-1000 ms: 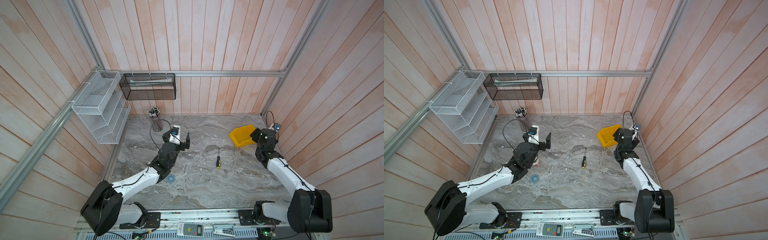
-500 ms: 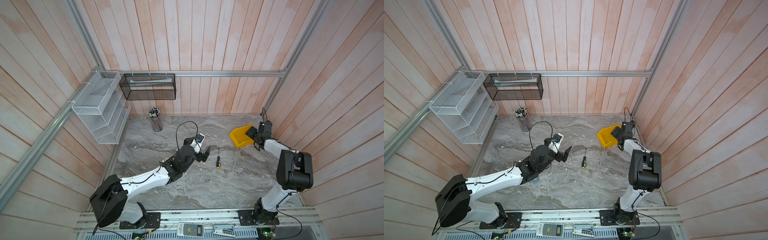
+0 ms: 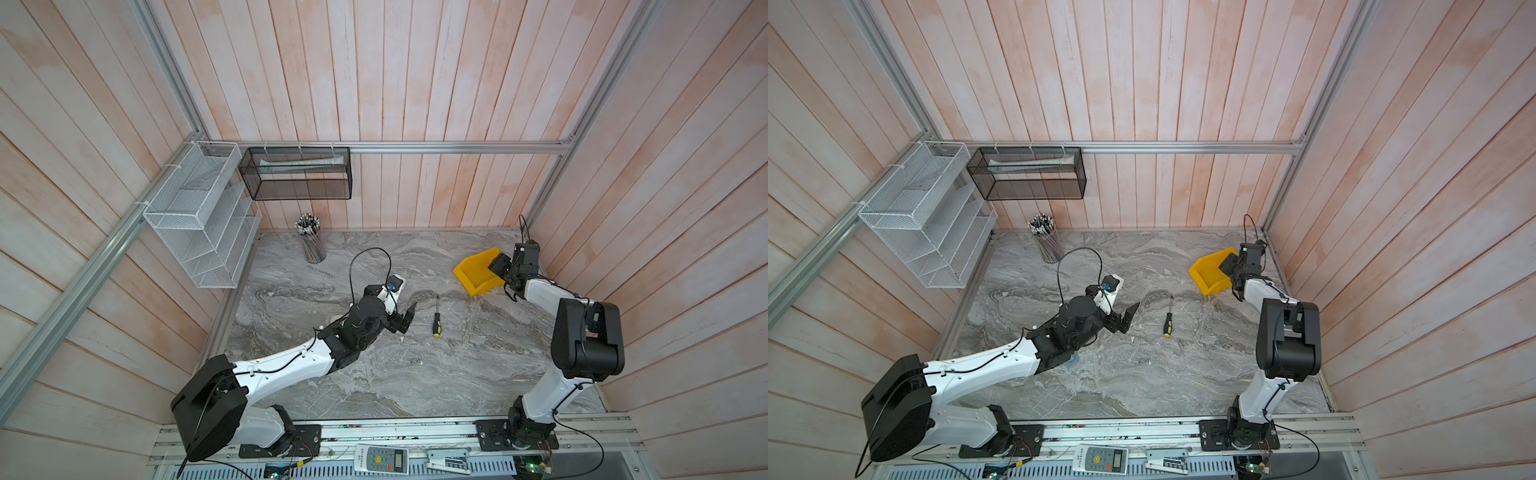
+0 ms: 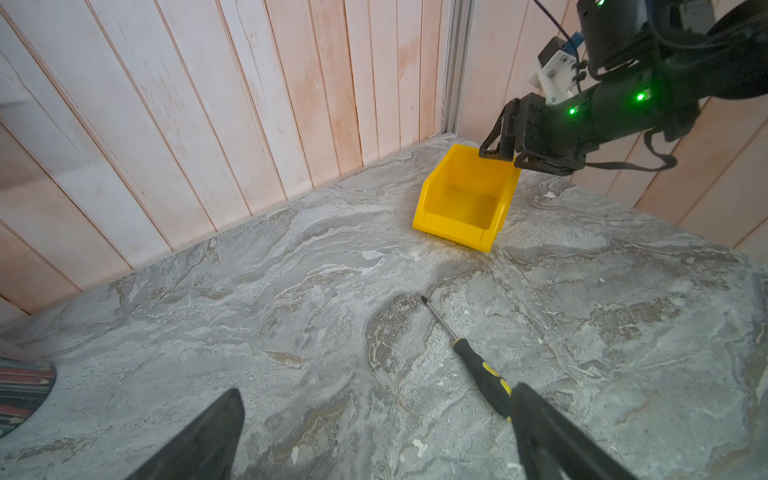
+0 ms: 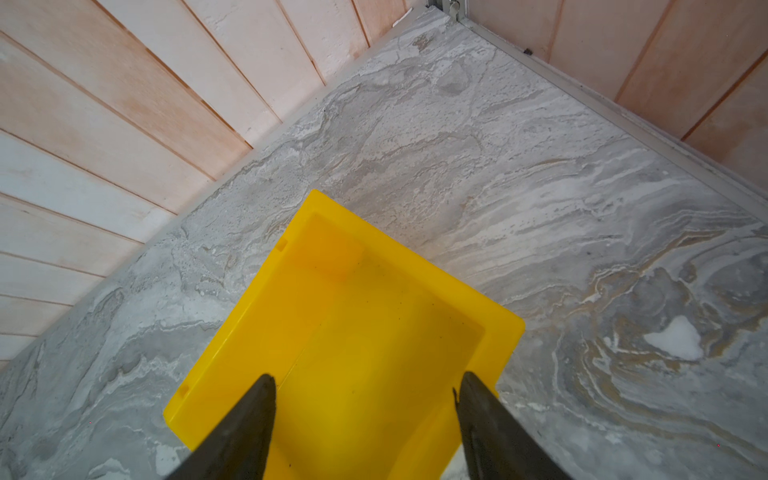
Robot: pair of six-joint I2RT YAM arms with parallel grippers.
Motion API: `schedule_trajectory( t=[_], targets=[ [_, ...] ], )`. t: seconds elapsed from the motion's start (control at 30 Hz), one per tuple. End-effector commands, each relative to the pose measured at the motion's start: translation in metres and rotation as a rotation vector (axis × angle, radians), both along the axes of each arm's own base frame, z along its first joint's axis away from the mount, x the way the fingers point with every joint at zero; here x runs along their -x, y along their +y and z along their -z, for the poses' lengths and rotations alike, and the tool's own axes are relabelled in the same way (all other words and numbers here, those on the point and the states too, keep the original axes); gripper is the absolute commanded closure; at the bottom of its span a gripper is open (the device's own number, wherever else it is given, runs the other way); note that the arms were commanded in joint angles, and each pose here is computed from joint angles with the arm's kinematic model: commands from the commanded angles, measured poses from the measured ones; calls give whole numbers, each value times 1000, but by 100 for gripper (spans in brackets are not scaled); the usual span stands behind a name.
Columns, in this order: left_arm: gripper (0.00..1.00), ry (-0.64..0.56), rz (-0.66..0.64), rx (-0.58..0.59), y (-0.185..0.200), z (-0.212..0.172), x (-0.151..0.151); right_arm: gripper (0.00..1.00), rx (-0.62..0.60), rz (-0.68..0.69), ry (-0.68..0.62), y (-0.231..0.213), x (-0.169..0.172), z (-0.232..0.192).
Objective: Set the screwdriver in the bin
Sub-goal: 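Grip the yellow bin rim with the right gripper and drag it toward the screwdriver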
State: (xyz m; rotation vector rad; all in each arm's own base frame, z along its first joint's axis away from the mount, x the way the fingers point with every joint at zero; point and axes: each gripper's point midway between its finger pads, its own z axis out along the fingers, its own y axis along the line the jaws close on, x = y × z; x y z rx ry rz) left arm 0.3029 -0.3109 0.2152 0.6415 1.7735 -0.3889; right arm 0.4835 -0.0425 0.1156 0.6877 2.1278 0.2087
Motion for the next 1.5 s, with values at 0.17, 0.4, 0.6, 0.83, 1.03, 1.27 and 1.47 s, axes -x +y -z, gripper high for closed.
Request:
schedule_trajectory(
  t=[0.17,0.4,0.6,0.83,1.03,1.27,1.47],
  targets=[
    [0,18,20,8,0,0,6,23,88,30,43,3,48,-16],
    [0,27,48,9,-6,1,7,23,38,17,111,10,58,17],
    [0,32,63,1,-7,-2,8,25,30,-34,93,17,39,25],
    [0,61,60,16,-2,3,14,26,15,-91,93,25,27,37],
    [0,113,55,53,-1,-2,19,30,19,-108,134,29,20,55],
    [0,114,3,82,14,-1,21,44,135,-146,157,51,15,53],
    [0,103,-16,76,24,-1,24,56,159,-158,164,60,0,55]
  ],
)
